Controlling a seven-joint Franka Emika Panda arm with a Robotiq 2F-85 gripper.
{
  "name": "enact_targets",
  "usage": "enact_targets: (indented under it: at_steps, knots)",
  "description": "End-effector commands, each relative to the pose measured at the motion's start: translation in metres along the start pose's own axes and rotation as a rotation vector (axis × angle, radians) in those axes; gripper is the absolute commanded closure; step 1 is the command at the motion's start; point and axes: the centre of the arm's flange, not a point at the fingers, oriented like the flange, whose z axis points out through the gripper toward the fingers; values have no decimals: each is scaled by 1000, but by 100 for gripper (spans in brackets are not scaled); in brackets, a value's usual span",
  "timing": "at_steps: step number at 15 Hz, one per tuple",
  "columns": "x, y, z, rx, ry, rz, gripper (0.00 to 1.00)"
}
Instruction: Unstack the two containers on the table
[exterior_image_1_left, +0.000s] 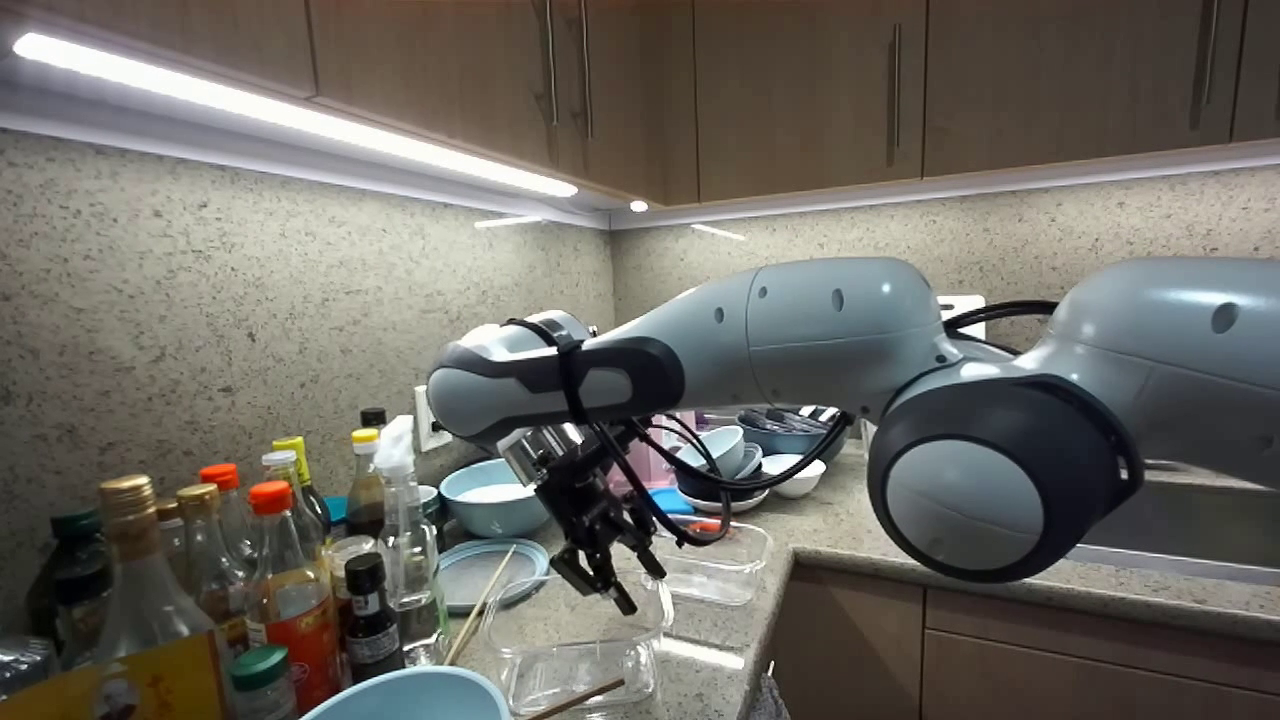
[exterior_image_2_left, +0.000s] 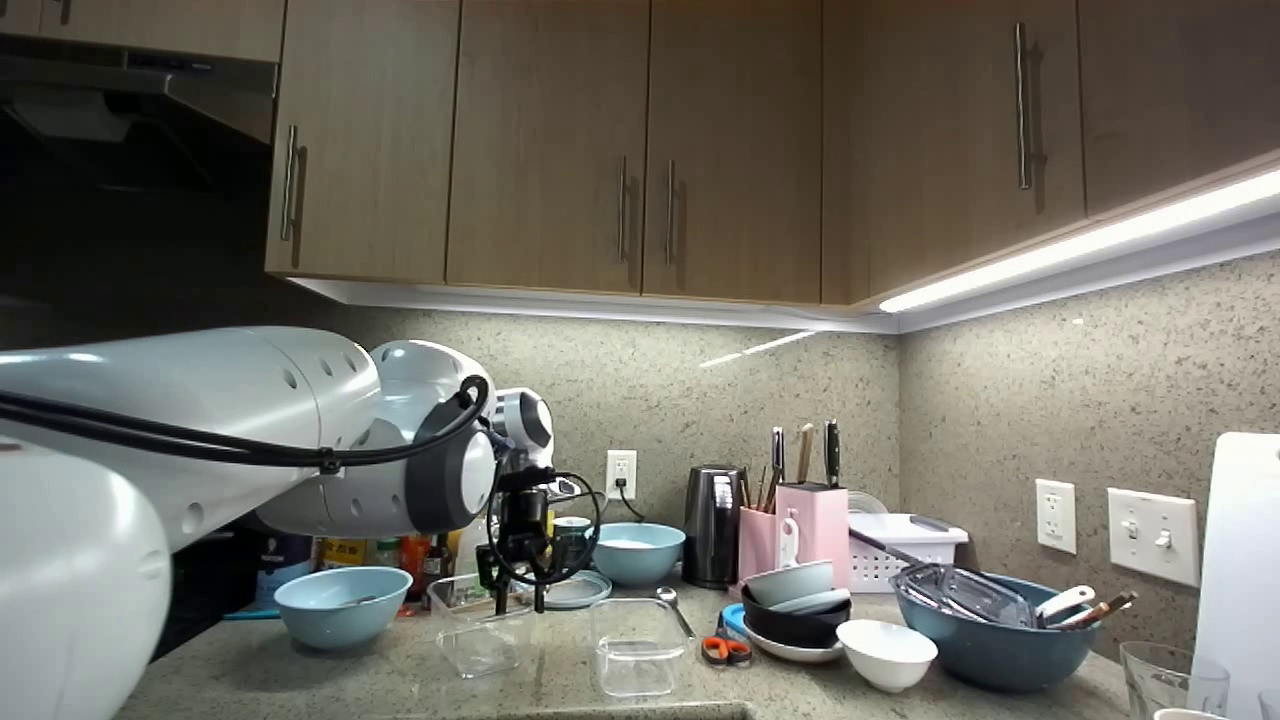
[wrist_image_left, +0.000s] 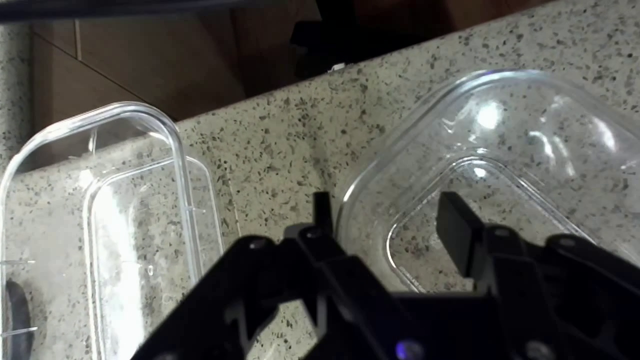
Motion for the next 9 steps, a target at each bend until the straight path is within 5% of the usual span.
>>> enact_targets:
  at_steps: [1, 5, 9]
  knots:
    - [-9, 8, -2, 60, -27, -28, 73]
    - [-12, 12, -3, 64, -34, 9, 96]
    - [-27, 22, -8, 104, -24, 176, 93]
